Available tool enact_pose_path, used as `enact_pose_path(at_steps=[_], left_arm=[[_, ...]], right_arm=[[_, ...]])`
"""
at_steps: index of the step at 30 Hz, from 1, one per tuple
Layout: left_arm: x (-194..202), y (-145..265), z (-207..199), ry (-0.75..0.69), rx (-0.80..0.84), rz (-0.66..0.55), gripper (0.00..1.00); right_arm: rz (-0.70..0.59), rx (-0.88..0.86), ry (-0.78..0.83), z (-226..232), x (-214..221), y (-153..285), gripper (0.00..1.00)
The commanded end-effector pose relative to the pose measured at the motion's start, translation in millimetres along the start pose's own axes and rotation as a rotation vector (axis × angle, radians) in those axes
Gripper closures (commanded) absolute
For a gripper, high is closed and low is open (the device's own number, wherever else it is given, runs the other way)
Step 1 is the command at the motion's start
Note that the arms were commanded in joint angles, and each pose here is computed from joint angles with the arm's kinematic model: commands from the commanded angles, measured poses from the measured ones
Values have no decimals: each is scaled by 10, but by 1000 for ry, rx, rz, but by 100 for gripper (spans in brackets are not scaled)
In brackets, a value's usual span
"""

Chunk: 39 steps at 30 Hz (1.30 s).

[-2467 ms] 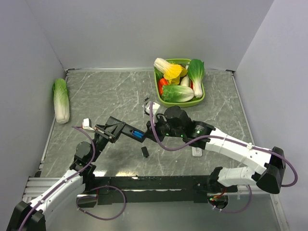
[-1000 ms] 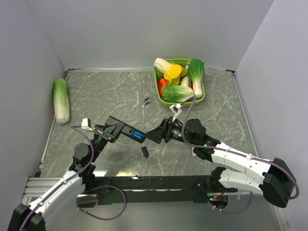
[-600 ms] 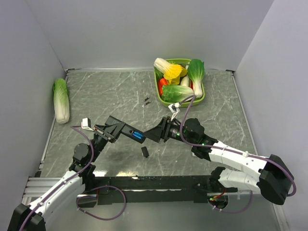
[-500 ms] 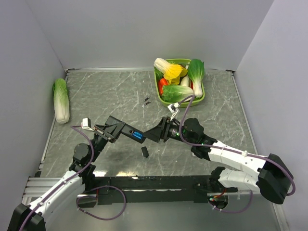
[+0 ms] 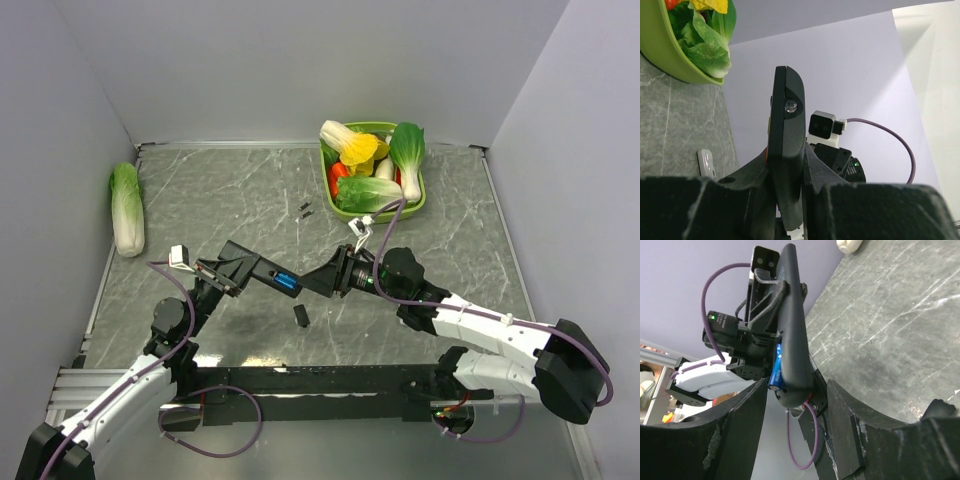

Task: Load the batteries into the remote control
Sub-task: Load the battery into the remote control.

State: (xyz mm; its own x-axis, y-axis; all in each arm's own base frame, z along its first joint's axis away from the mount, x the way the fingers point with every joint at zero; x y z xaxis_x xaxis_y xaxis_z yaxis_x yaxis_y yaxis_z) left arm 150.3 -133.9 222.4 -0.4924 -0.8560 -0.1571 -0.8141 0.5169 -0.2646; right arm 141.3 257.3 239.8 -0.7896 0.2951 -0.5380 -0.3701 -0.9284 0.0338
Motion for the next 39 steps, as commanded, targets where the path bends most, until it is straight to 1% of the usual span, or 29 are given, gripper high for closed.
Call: enact_pose_path(at_steps=[1, 3, 6, 13, 16, 23, 27, 28, 30, 36, 39], left_arm=[[100, 268, 501, 11, -84, 17, 99], [99, 272, 512, 11, -89, 14, 99], [98, 266, 498, 10, -86, 16, 99], [105, 263, 480, 13, -77, 25, 99], [103, 254, 454, 10, -66, 27, 99], [104, 246, 442, 4, -64, 30, 99], [102, 264, 479, 14, -77, 22, 99], [100, 270, 477, 15, -73, 18, 99], [94, 275, 488, 14, -79, 11, 99], [85, 272, 488, 10, -85, 3, 99], [89, 269, 487, 11, -86, 8, 99]], right_arm=[[-14, -49, -4, 48, -14, 23, 43], [-16, -48, -2, 42, -15, 25, 44], [-16, -55, 2, 51, -18, 25, 48], [-8, -73, -3, 70, -17, 3, 61], [-6, -81, 0, 82, -26, -11, 63], [-8, -82, 6, 96, -35, -15, 64], [-20, -43, 18, 50, -28, 26, 58], [-35, -24, 20, 28, -32, 39, 55], [-53, -7, 30, 29, -43, 84, 52], [-71, -23, 69, 101, -81, 131, 43], [-58, -67, 75, 158, -87, 115, 42]])
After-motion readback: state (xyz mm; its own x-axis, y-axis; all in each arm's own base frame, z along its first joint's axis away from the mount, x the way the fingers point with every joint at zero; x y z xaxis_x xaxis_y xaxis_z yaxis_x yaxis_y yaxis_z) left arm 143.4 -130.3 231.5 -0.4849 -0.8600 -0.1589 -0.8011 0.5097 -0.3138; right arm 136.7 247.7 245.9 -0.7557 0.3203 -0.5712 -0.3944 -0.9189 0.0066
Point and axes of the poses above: each gripper's point midway between its finger pads, its own y axis back along the fingers, its own z axis along the line the jaws close on, x = y × z, the point moved 8 cm from there along y, back along the fingers, and after that the axes turned 3 degrees about -y, right-handed, at the moved point
